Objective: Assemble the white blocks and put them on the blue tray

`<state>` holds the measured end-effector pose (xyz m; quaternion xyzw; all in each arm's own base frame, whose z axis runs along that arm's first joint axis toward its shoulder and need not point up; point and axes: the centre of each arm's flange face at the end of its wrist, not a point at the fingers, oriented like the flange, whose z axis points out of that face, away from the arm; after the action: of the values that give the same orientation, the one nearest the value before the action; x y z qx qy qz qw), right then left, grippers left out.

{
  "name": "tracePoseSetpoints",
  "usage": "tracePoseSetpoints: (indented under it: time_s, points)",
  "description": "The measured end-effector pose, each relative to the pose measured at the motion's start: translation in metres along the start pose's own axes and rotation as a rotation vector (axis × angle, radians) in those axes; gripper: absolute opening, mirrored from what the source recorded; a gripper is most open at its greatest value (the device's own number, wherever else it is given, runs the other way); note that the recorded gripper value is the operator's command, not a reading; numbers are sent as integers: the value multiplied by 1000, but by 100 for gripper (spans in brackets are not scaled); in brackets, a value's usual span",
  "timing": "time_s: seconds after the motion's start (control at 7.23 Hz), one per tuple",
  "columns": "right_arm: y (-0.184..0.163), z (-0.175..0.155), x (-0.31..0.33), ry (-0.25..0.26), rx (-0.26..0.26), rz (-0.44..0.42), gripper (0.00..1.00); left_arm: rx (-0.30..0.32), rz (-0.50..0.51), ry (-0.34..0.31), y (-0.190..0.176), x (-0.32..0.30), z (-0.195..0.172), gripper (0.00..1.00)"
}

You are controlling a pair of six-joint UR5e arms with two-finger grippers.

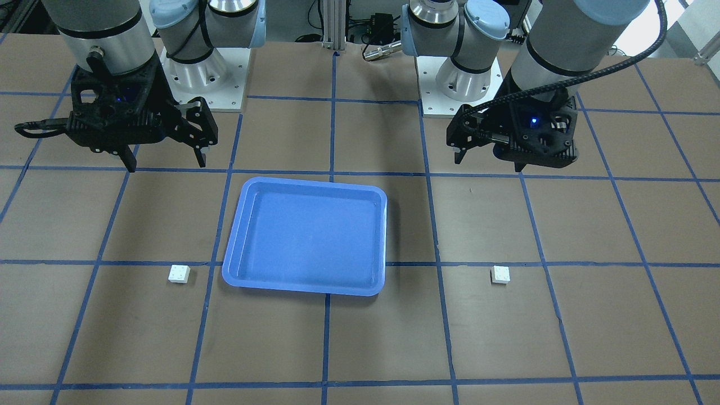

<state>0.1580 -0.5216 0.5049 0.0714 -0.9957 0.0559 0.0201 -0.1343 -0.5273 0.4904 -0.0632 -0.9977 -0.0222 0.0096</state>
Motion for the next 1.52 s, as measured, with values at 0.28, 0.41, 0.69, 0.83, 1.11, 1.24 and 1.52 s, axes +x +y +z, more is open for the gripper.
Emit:
tracePoseSetpoints:
  time_s: [0.28, 0.41, 0.69, 0.83, 1.11, 1.24, 1.52]
  points:
    - [0, 1, 1, 5, -2, 0, 100, 0, 0, 0, 0, 0, 0, 100]
    - [0, 1, 1, 7, -6, -2, 100, -1, 0, 0, 0, 0, 0, 100]
    - [1, 2, 0, 6, -20, -15, 100, -3, 3, 0, -1, 0, 2, 100]
    - [2, 2, -2, -2, -29, -24, 100, -8, 6, 1, -3, 0, 5, 100]
    - [2, 4, 1, -4, -41, -80, 100, -28, 1, 5, -16, -11, 21, 100]
    - [1, 3, 4, -2, -36, -190, 100, -40, -4, 9, -29, -31, 38, 100]
    - [-5, 8, 26, 0, -38, -483, 100, -40, 34, 9, -55, -82, 84, 100]
